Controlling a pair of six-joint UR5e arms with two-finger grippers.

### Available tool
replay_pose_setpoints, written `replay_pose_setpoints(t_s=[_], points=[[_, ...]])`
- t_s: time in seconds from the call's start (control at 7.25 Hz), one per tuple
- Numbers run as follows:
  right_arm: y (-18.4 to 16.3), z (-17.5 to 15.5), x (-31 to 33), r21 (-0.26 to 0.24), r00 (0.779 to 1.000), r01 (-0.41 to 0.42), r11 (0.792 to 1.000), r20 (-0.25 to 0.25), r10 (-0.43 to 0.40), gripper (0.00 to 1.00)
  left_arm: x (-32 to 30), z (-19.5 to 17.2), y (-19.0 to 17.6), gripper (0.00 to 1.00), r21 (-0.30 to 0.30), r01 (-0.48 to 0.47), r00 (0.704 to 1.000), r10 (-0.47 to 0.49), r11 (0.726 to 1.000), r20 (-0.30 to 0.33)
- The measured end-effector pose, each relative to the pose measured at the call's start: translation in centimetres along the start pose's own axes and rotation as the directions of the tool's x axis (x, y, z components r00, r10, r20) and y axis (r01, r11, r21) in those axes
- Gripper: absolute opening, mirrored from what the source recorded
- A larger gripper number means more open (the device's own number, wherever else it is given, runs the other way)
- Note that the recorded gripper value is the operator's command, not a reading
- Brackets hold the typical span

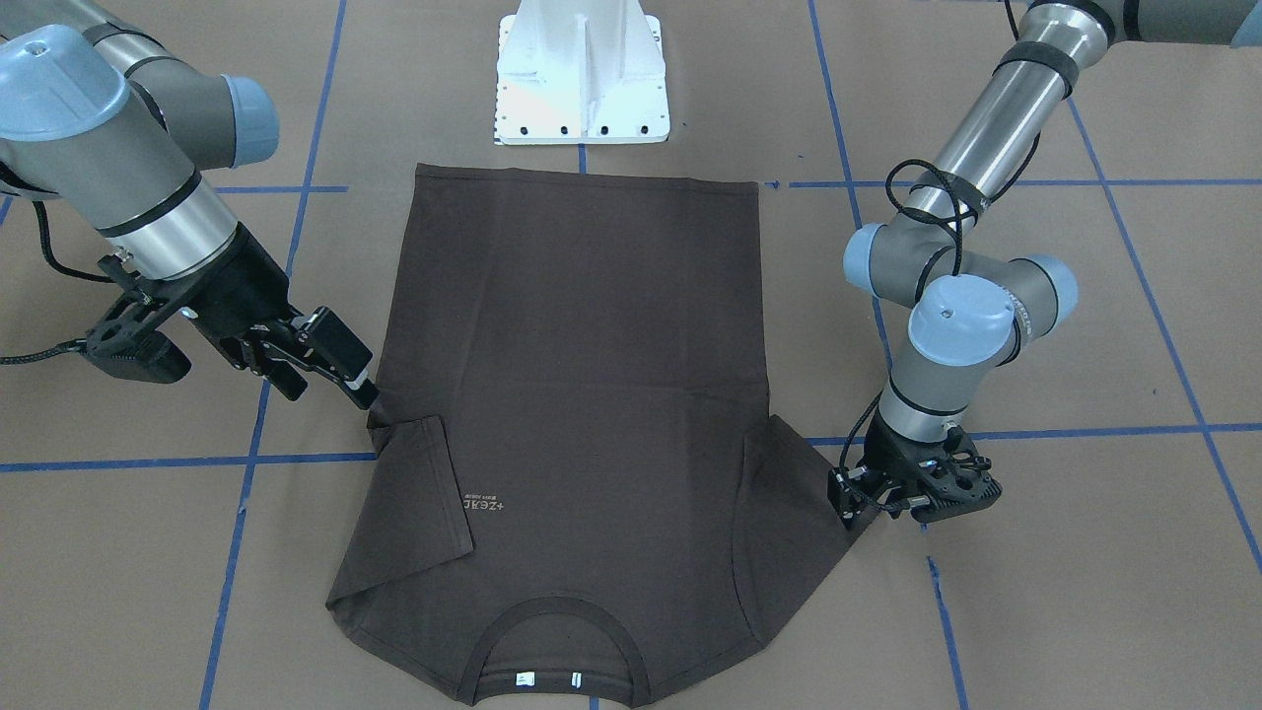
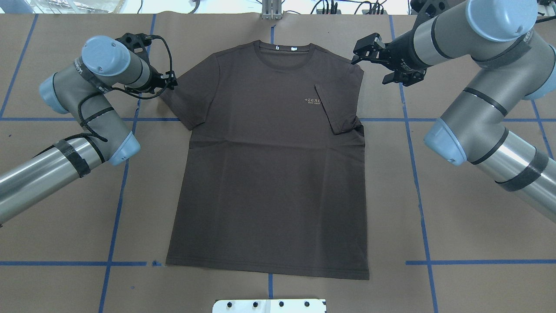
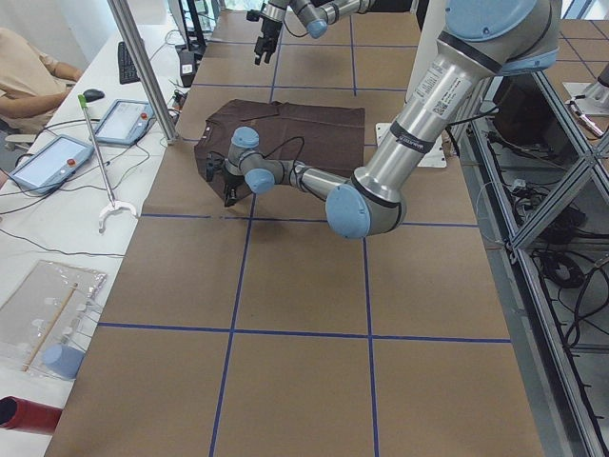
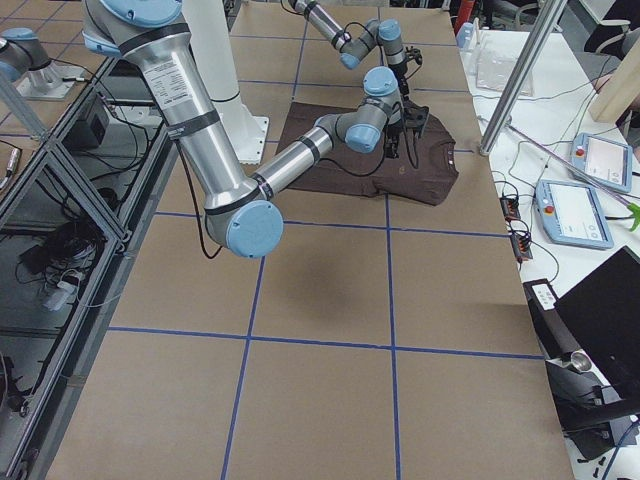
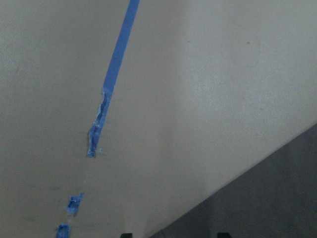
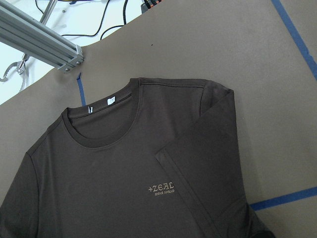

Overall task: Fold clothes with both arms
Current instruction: 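Bring the left gripper to the shirt shoulder while the right gripper holds near the collar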

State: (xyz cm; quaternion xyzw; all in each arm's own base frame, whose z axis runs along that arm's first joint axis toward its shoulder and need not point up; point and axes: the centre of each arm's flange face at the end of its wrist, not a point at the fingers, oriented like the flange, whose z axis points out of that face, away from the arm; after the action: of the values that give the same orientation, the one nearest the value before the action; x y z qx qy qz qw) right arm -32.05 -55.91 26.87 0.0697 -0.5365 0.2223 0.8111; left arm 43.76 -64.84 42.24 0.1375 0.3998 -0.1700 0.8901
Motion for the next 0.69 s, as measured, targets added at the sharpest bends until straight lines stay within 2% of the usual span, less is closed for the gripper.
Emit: replay_pose_setpoints(t_s=[0.14,0.28,0.69], points=[[0.0,0.0,0.0,0.000,1.000,-0.001,1.000,0.000,0.001,1.00,-0.1,0.1,0.0,0.09,0.000,0.000,1.000,0.000,1.000,0.000],[0.0,0.0,0.0,-0.001,1.000,-0.002,1.000,0.000,0.002,1.00,-0.1,0.1,0.0,0.00,0.001,0.002,1.000,-0.002,1.000,0.001],[0.1,0.0,0.0,-0.003,1.000,-0.005,1.000,0.000,0.005,1.00,1.0,-0.6,-0.2,0.00,0.003,0.004,1.000,-0.003,1.000,-0.014]])
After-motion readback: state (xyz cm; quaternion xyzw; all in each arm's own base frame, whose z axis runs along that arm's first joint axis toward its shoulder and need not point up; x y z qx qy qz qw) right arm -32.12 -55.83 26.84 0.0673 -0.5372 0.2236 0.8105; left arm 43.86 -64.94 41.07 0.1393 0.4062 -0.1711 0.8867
